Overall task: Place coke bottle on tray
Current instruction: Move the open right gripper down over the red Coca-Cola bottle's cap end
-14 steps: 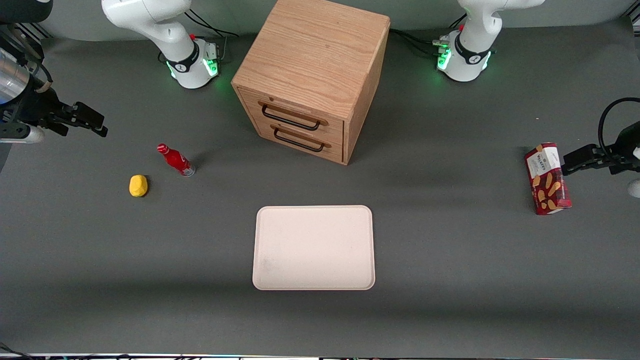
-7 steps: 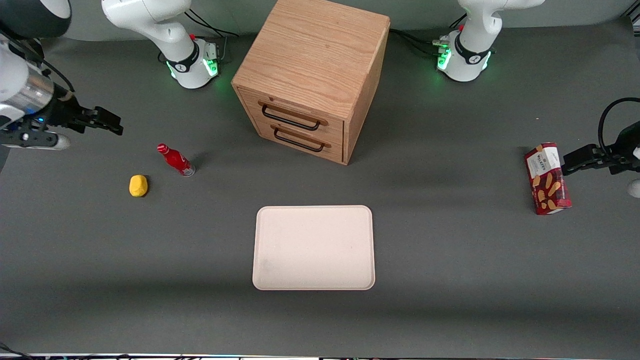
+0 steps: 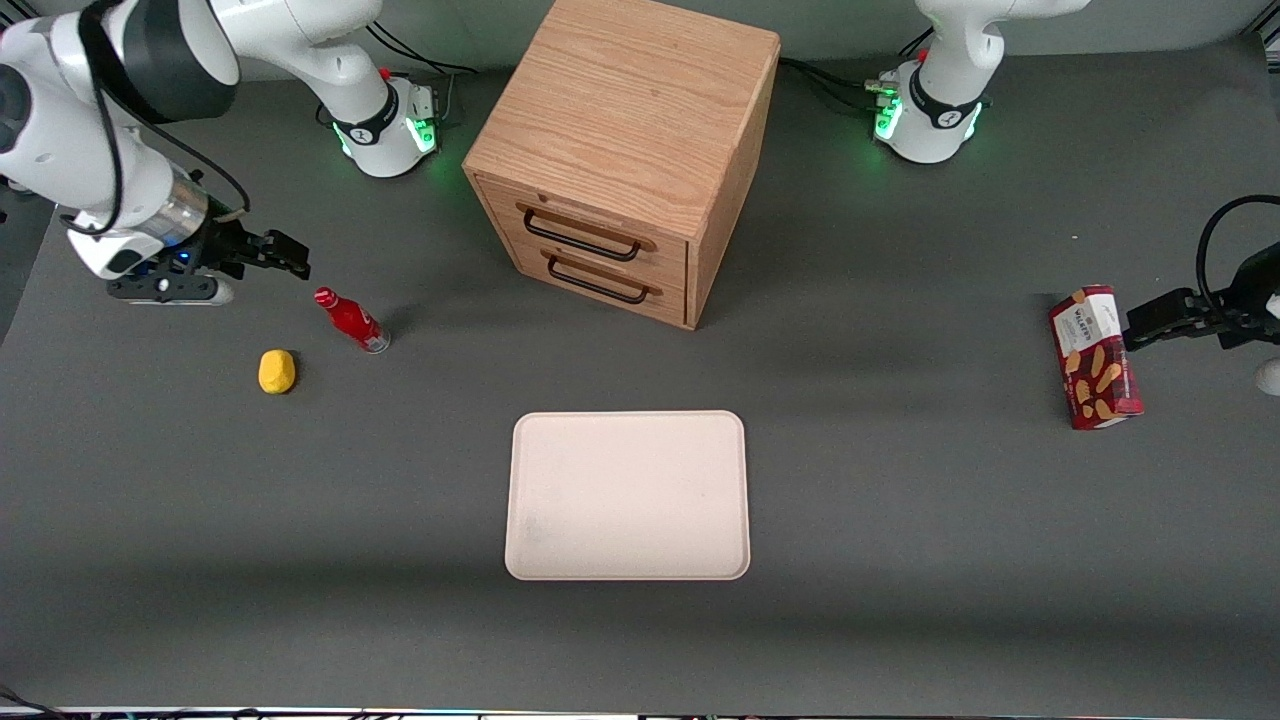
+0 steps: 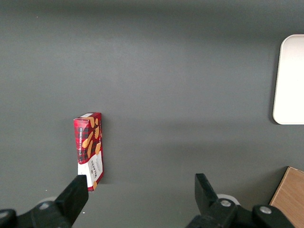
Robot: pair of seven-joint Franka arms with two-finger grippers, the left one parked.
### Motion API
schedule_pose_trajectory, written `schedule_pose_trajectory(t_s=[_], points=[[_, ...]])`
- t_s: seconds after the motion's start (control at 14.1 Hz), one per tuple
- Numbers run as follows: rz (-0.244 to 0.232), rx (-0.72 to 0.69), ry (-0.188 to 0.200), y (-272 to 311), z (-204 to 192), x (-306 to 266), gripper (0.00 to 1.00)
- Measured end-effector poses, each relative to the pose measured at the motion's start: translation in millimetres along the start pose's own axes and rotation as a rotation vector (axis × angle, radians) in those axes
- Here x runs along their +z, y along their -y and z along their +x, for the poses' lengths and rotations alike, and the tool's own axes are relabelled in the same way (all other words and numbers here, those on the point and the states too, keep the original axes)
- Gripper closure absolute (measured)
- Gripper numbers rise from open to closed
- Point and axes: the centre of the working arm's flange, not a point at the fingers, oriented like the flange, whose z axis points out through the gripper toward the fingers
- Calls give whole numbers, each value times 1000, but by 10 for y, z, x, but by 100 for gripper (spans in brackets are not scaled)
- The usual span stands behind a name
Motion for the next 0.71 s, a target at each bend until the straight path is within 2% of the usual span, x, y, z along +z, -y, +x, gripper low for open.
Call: schedule_pose_trajectory(t_s=[0.43, 0.71], points=[[-16, -31, -67, 17, -143, 716, 0], [-34, -51, -87, 25, -175, 1028, 0]])
